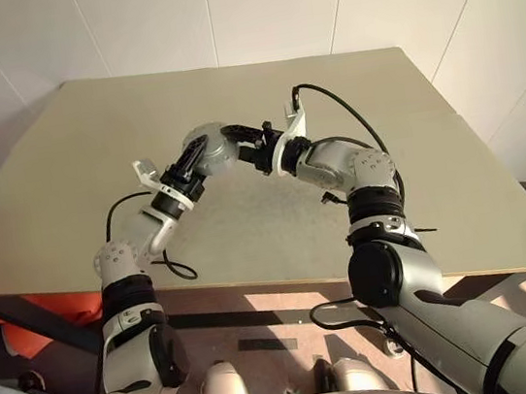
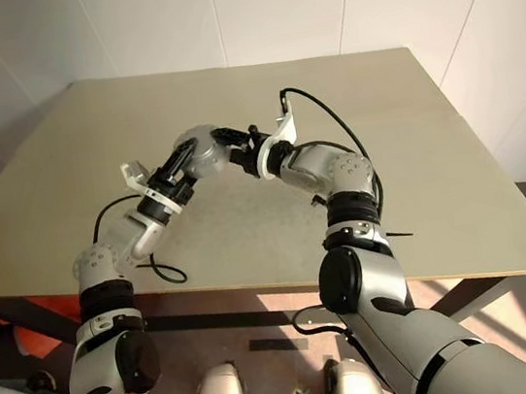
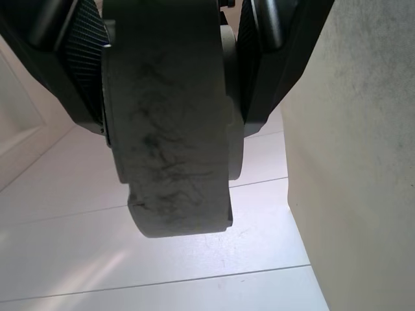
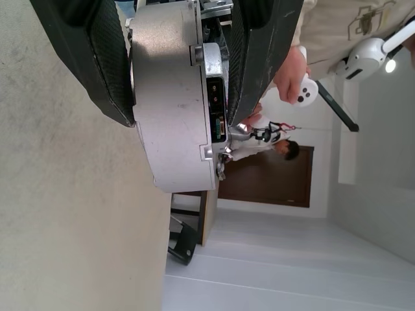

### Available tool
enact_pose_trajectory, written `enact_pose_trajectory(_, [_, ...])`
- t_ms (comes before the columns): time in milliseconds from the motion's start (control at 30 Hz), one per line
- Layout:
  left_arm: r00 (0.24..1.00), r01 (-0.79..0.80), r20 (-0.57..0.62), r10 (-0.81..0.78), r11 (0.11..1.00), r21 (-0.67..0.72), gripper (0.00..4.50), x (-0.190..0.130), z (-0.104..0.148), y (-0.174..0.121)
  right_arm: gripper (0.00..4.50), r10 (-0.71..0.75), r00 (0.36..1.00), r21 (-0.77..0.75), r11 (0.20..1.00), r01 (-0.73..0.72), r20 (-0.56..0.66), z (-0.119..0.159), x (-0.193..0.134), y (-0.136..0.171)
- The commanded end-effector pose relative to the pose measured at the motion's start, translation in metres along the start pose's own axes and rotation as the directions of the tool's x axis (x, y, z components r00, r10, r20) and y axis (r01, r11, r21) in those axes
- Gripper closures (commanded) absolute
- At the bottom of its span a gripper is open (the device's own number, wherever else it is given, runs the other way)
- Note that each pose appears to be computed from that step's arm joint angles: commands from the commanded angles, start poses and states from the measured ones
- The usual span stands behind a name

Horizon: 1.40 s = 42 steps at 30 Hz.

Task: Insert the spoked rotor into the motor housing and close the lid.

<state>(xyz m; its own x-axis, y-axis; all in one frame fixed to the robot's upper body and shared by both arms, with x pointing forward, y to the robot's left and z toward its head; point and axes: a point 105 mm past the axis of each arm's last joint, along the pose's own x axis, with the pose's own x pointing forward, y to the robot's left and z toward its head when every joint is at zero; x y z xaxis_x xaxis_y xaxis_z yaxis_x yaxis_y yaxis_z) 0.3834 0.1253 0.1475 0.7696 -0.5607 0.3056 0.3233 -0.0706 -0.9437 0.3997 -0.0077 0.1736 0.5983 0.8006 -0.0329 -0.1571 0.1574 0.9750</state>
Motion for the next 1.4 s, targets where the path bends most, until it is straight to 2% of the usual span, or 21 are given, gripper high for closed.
enact_pose_trajectory(33, [1.0, 0.027, 0.001, -0.027, 0.999, 0.035, 2.35, 0.004, 0.004, -0.011, 2.49, 0.111, 0.993, -0.058, 0.992, -0.109, 0.036, 0.01, -0.002, 0.032])
enact_pose_trajectory(167, [1.0, 0.027, 0.004, -0.027, 0.999, 0.034, 2.35, 0.004, 0.004, -0.01, 2.49, 0.126, 0.991, -0.1, 0.988, -0.121, 0.052, 0.011, -0.001, 0.033])
enact_pose_trajectory(200, [1.0, 0.026, 0.005, -0.026, 0.999, 0.035, 2.35, 0.004, 0.004, -0.01, 1.78, 0.125, 0.991, -0.106, 0.987, -0.119, 0.055, 0.012, -0.001, 0.033])
enact_pose_trajectory(333, [1.0, 0.014, 0.024, -0.015, 0.999, 0.044, 2.35, 0.002, 0.008, -0.007, 0.55, 0.076, 0.986, -0.172, 0.984, -0.05, 0.15, 0.025, -0.002, 0.027])
enact_pose_trajectory(500, [0.997, -0.03, 0.072, 0.023, 0.995, 0.098, 2.35, -0.005, 0.017, -0.001, 0.55, 0.046, 0.976, -0.203, 0.979, -0.002, 0.215, 0.035, -0.003, 0.02])
enact_pose_trajectory(633, [0.961, -0.175, 0.242, 0.131, 0.97, 0.166, 2.35, -0.024, 0.051, 0.017, 0.55, 0.008, 0.971, -0.204, 0.978, 0.042, 0.239, 0.039, -0.005, 0.009])
enact_pose_trajectory(833, [0.867, -0.33, 0.439, 0.234, 0.931, 0.156, 2.35, -0.049, 0.091, 0.03, 0.55, -0.003, 0.972, -0.202, 0.978, 0.052, 0.236, 0.037, -0.005, 0.004])
enact_pose_trajectory(1000, [0.802, -0.437, 0.507, 0.314, 0.888, 0.142, 2.35, -0.056, 0.104, 0.041, 0.55, -0.005, 0.974, -0.206, 0.977, 0.052, 0.225, 0.035, -0.002, 0.005])
enact_pose_trajectory(1300, [0.739, -0.507, 0.565, 0.367, 0.855, 0.108, 2.35, -0.07, 0.116, 0.051, 0.55, -0.01, 0.979, -0.205, 0.977, 0.053, 0.204, 0.033, 0.001, 0.004])
enact_pose_trajectory(1400, [0.727, -0.515, 0.591, 0.351, 0.847, 0.13, 1.43, -0.076, 0.126, 0.045, 0.53, -0.019, 0.982, -0.197, 0.979, 0.057, 0.19, 0.031, 0.002, 0.002])
